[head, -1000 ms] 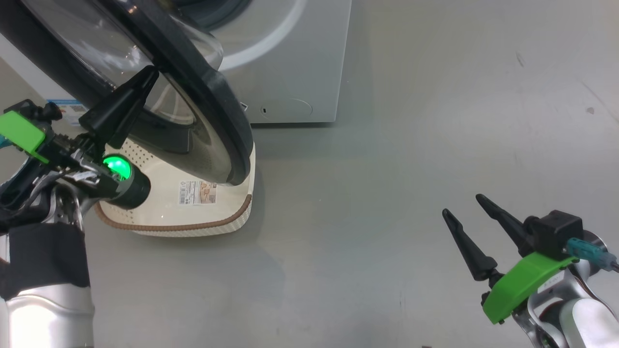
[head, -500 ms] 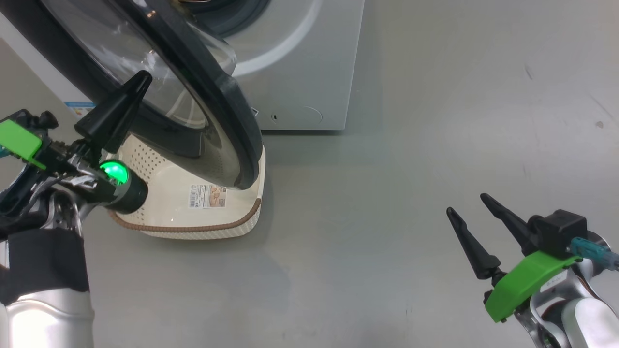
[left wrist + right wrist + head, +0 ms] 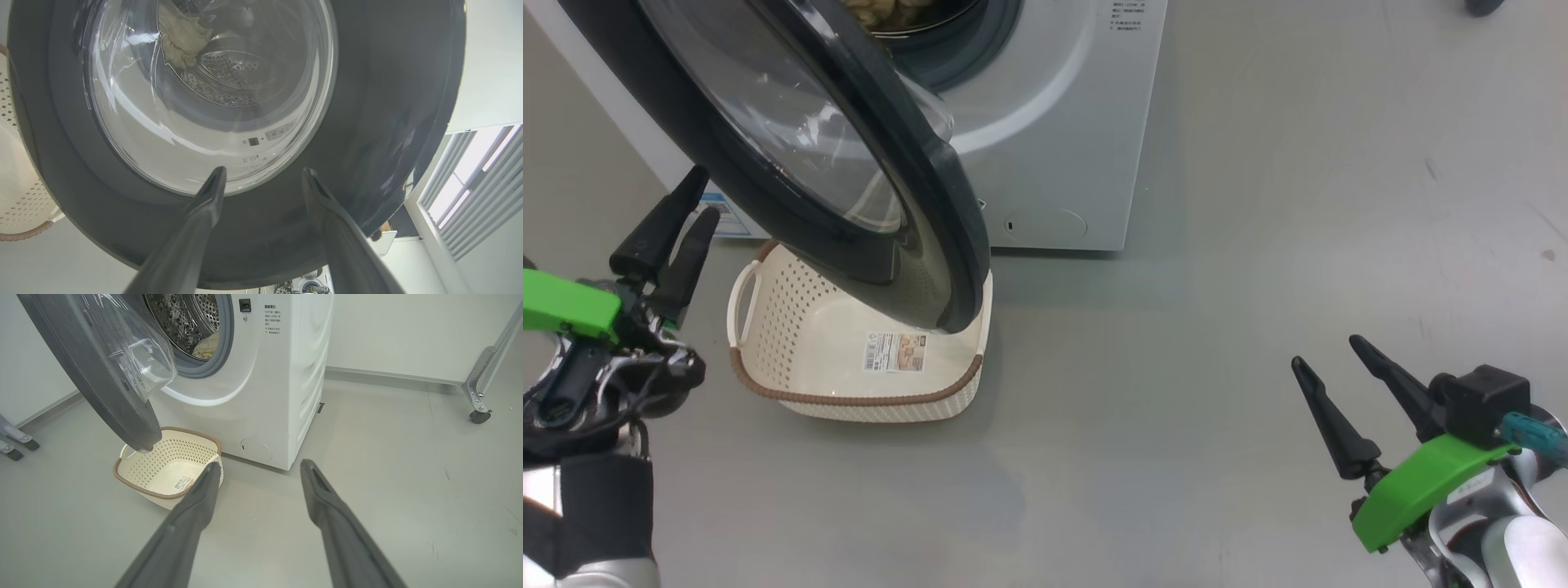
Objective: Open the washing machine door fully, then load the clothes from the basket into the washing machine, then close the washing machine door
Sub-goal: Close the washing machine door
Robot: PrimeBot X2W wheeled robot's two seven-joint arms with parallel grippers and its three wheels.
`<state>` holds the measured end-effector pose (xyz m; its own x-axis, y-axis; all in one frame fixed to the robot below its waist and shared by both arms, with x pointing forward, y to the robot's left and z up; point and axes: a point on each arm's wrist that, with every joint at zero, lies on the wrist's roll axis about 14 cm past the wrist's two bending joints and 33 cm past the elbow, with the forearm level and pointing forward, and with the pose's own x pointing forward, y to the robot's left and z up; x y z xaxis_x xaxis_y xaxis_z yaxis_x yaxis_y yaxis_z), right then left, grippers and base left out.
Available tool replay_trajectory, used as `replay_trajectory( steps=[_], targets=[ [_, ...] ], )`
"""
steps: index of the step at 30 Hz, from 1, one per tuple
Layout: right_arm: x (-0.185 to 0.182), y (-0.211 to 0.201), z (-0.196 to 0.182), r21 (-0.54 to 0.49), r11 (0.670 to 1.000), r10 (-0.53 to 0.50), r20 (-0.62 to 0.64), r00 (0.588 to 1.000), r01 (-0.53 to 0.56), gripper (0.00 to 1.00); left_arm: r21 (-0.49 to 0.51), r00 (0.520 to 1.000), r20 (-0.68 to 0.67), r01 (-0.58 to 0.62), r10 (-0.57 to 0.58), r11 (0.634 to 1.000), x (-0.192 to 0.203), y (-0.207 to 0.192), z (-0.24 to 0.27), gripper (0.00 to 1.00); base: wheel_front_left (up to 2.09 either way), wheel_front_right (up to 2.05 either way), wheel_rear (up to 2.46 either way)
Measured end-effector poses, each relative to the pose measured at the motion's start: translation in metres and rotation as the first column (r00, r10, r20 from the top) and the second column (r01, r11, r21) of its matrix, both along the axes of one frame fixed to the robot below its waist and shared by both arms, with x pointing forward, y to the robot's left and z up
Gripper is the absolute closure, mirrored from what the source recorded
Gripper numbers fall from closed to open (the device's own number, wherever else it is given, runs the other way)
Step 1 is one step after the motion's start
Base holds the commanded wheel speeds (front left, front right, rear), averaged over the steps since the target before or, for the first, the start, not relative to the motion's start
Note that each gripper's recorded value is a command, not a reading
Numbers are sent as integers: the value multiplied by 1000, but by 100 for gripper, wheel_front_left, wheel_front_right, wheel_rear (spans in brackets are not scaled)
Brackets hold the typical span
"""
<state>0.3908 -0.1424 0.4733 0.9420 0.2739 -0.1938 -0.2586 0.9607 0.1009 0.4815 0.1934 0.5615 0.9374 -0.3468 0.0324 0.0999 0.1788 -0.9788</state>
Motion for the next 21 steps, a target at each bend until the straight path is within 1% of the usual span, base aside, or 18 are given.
replay_trajectory(
  steps=[2,4,6,9,10,12,14,16,18,20,21],
  targets=[
    [-3,-1,2,1,1000,-4,4,1000,4,0,63,998,19,-68,66,996,-3,8,1,0,0,0,0],
    [-5,-2,4,6,1000,-10,12,1000,10,0,163,990,47,-136,130,977,-6,15,2,0,0,0,0],
    [-7,-4,6,6,1000,-19,18,1000,19,0,262,982,90,-187,169,947,-10,18,5,0,0,0,0],
    [-13,-8,7,4,1000,-31,20,999,31,0,391,963,168,-261,211,882,-20,19,10,0,0,0,0],
    [-14,-10,8,1,999,-35,22,999,35,0,437,957,196,-279,212,855,-24,17,11,0,0,0,0],
    [-17,-12,10,-5,999,-39,27,999,39,0,526,946,243,-316,216,790,-32,14,11,0,0,0,0],
    [-19,-13,12,-5,999,-42,35,998,43,0,617,937,282,-342,206,709,-40,10,8,0,0,0,0],
    [-20,-14,13,-7,999,-45,37,998,45,0,696,929,312,-365,198,618,-47,8,2,0,0,0,0],
    [-22,-14,13,-13,999,-46,36,998,46,0,736,921,335,-387,198,556,-53,6,-4,0,0,0,0],
    [-23,-15,14,-12,999,-48,41,998,49,0,775,919,355,-392,172,496,-59,-2,-10,0,0,0,0],
    [-23,-15,15,-11,999,-49,45,998,50,0,790,921,356,-386,158,476,-61,-6,-14,0,0,0,0]
  ],
)
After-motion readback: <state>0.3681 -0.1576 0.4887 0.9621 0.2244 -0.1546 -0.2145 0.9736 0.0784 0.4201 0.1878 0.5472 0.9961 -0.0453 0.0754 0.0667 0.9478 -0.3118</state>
